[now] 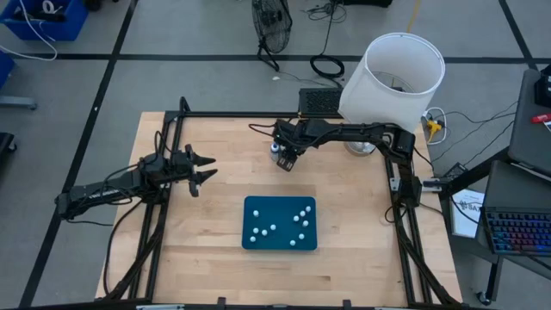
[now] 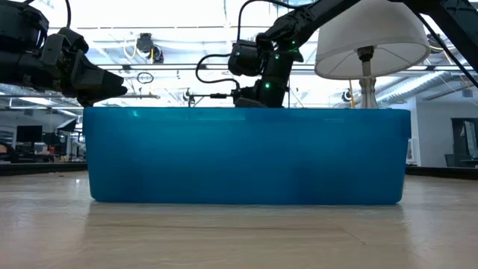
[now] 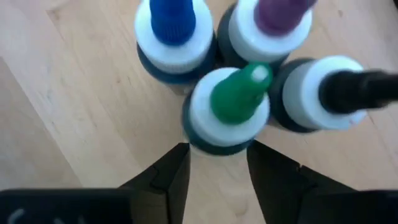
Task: Pick & Place food coloring
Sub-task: Put the green food coloring bottle into the bin
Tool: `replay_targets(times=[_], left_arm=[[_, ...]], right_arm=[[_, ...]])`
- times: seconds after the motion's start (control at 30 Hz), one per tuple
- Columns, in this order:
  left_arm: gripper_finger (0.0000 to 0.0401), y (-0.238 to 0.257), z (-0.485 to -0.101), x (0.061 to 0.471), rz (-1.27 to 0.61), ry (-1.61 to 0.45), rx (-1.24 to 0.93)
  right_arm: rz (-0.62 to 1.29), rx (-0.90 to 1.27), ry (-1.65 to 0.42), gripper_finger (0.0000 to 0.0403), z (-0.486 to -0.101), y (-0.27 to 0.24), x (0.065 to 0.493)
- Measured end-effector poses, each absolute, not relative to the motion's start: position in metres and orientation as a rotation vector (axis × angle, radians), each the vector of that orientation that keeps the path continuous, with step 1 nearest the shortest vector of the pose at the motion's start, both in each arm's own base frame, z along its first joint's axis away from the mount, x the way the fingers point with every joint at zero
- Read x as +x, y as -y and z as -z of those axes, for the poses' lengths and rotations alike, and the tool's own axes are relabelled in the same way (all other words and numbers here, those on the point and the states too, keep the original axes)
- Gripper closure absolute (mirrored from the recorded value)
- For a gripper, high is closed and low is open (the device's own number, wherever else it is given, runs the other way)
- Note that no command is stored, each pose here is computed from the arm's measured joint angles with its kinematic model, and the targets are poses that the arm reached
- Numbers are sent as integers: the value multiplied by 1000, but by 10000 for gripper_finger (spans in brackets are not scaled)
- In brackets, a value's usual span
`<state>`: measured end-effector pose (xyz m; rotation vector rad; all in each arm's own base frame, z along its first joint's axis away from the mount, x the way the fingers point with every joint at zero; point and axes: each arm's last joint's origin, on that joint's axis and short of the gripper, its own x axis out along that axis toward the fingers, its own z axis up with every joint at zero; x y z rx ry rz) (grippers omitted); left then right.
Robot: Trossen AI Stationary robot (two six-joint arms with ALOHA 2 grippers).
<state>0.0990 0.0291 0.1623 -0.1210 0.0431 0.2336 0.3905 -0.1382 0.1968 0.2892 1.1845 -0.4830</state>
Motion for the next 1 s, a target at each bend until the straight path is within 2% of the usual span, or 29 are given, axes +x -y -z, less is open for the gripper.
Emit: replay_targets(times=[0.43,0.8,1.0], left_arm=[[193,-29,-162,99,-234,-43,-120],[210,-29,-162,99,-234,-43,-121],[201,-29,-162,99,-234,-42,-121]], right_arm=[[469,281,-1175,175,-198,133,393],[445,294,-1136,184,-199,133,396],[446,292,-1133,195,-199,133,397]])
